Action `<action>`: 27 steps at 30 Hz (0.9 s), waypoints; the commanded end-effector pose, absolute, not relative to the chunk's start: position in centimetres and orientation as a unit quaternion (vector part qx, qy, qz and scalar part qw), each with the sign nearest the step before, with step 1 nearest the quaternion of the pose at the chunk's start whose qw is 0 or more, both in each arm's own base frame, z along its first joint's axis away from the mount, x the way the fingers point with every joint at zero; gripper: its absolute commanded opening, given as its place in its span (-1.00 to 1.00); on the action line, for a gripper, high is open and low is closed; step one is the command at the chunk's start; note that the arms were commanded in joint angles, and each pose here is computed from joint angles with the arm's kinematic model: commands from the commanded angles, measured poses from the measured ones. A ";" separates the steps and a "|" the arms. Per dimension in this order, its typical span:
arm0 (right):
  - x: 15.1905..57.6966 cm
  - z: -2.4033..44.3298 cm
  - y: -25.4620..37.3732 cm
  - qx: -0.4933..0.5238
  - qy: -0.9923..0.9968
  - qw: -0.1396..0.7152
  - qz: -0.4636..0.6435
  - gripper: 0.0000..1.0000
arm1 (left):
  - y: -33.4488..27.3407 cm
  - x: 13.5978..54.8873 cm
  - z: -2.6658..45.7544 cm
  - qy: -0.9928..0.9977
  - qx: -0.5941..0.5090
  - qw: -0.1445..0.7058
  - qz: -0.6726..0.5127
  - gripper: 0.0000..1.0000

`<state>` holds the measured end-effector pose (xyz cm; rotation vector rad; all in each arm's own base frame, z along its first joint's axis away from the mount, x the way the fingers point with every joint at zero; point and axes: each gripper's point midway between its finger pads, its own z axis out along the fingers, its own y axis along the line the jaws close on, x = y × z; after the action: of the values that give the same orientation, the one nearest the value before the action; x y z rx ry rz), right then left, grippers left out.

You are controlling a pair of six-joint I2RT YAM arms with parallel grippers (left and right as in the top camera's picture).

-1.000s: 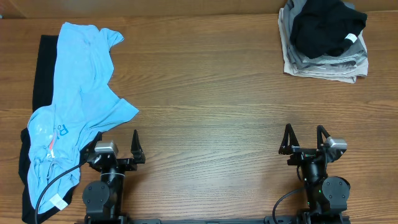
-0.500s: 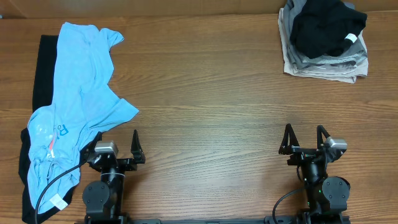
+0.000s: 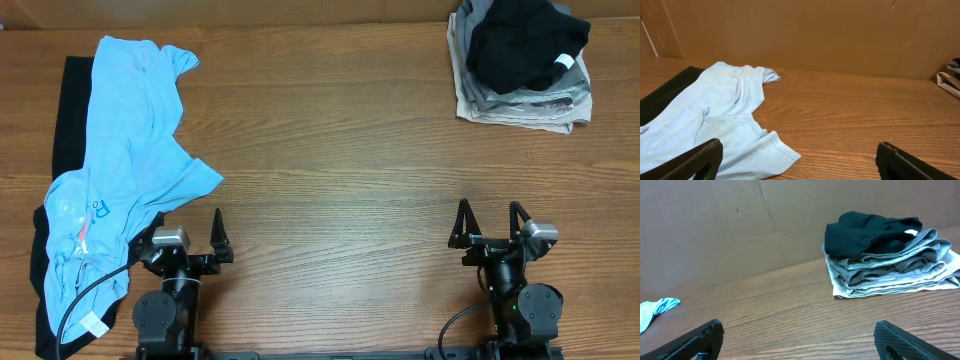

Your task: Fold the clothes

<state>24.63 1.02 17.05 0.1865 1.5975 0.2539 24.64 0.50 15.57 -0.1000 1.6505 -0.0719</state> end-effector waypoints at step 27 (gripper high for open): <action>23.6 21.4 4.2 0.006 0.673 0.718 0.177 1.00 | 0.8 24.5 19.4 0.689 -0.027 0.724 -0.008 1.00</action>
<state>24.39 3.10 18.87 0.0801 1.5381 0.3529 24.71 0.76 17.87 -0.0774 1.5585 -0.0332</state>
